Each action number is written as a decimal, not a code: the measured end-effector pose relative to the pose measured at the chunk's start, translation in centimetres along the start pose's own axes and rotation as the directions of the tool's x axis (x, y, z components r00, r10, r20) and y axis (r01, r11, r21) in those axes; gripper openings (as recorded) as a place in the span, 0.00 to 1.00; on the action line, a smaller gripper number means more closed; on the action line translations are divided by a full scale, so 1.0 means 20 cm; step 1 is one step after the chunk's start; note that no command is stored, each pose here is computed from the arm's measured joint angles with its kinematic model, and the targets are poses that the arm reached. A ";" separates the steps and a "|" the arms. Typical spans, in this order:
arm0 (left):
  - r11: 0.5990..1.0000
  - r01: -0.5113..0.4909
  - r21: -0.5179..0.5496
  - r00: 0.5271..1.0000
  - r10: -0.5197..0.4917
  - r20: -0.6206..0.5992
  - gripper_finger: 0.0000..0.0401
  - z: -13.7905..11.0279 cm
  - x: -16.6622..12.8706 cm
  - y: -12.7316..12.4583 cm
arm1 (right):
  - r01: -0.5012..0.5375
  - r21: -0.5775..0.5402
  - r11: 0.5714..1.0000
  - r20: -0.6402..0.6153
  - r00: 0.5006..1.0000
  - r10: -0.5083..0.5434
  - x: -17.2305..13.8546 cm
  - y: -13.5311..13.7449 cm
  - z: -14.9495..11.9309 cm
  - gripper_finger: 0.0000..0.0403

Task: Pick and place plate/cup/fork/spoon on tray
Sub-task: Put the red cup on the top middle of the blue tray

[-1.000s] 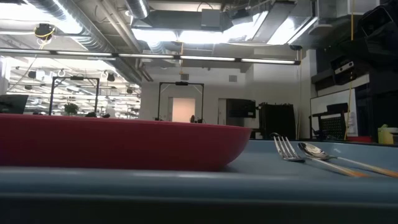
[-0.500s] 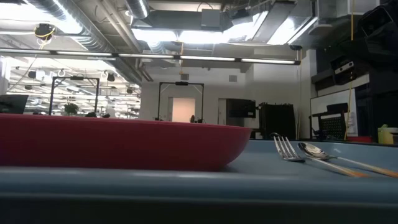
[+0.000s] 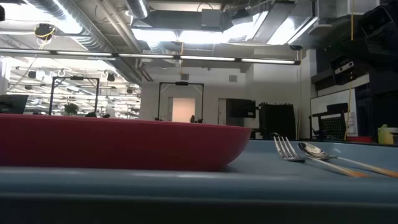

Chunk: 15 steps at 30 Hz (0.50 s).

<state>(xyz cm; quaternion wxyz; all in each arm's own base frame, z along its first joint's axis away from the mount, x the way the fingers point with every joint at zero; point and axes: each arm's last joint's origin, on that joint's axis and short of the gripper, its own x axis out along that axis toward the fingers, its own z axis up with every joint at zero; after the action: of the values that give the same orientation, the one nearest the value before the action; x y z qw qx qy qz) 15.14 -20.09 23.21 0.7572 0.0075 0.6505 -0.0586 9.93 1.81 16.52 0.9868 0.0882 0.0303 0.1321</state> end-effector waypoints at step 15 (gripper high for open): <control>0.951 -0.309 0.006 0.845 0.271 0.461 0.01 0.21 -0.60 0.14 | 0.001 0.000 1.000 0.000 1.000 -0.001 0.00 0.00 0.00 0.02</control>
<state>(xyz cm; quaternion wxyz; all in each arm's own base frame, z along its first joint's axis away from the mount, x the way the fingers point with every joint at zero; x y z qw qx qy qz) 17.79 -16.80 35.59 0.8874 0.1220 0.4436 0.0304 9.93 1.81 16.52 0.9869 0.0882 0.0305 0.1317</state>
